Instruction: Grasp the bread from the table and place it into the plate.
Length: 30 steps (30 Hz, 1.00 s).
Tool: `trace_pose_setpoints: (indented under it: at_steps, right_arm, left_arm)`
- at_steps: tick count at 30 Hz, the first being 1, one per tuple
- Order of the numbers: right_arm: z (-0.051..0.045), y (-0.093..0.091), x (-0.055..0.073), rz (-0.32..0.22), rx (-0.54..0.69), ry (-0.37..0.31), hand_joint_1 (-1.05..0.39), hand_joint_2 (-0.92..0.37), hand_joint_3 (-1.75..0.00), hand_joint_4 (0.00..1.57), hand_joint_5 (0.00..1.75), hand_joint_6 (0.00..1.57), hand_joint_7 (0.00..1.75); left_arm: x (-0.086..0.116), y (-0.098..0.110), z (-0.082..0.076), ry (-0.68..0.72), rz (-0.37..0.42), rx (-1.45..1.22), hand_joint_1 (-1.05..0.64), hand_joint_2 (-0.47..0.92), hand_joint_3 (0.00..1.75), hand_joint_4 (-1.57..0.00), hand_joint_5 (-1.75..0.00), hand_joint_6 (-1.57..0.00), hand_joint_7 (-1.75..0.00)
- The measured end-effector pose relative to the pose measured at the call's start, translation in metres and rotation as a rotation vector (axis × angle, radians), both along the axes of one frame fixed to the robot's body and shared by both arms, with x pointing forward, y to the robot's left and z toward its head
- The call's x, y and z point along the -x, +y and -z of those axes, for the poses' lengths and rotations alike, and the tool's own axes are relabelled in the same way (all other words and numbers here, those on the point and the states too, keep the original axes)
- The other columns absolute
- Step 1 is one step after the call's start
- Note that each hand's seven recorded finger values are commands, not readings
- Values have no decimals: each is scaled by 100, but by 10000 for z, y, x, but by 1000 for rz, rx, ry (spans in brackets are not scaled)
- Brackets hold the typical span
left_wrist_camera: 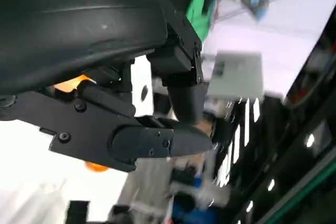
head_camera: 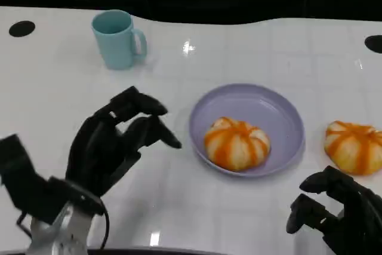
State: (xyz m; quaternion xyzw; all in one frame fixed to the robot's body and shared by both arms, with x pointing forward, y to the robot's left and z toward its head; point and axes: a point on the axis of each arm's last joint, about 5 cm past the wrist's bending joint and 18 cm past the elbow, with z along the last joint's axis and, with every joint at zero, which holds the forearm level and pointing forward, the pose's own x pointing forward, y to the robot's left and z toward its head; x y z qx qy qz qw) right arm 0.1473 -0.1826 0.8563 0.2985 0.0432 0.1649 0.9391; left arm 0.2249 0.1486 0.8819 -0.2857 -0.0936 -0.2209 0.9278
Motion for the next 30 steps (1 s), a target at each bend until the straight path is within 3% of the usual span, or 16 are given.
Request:
trace_pose_setpoints:
  at_steps: [3,10,16,30]
  right_arm:
    - [0,-2,2,1,0,1,-52,-92,-23,76,149,84,91]
    - [-3,-4,3,-1,-2,2,-52,-92,-22,77,149,85,92]
    - [-3,-7,3,0,2,2,-52,-92,-23,76,149,84,93]
    - [-7,-45,15,-1,15,0,-52,-92,-24,76,149,84,93]
  left_arm:
    - [195,19,66,68,-34,55,-53,92,46,-83,-175,-55,-175]
    - [472,41,181,184,-28,134,-54,92,44,-83,-175,-57,-175]
    - [572,39,239,234,-29,145,-55,92,40,-83,-175,-56,-175]
    - [592,36,303,289,-34,117,-55,92,44,-87,-175,-59,-175]
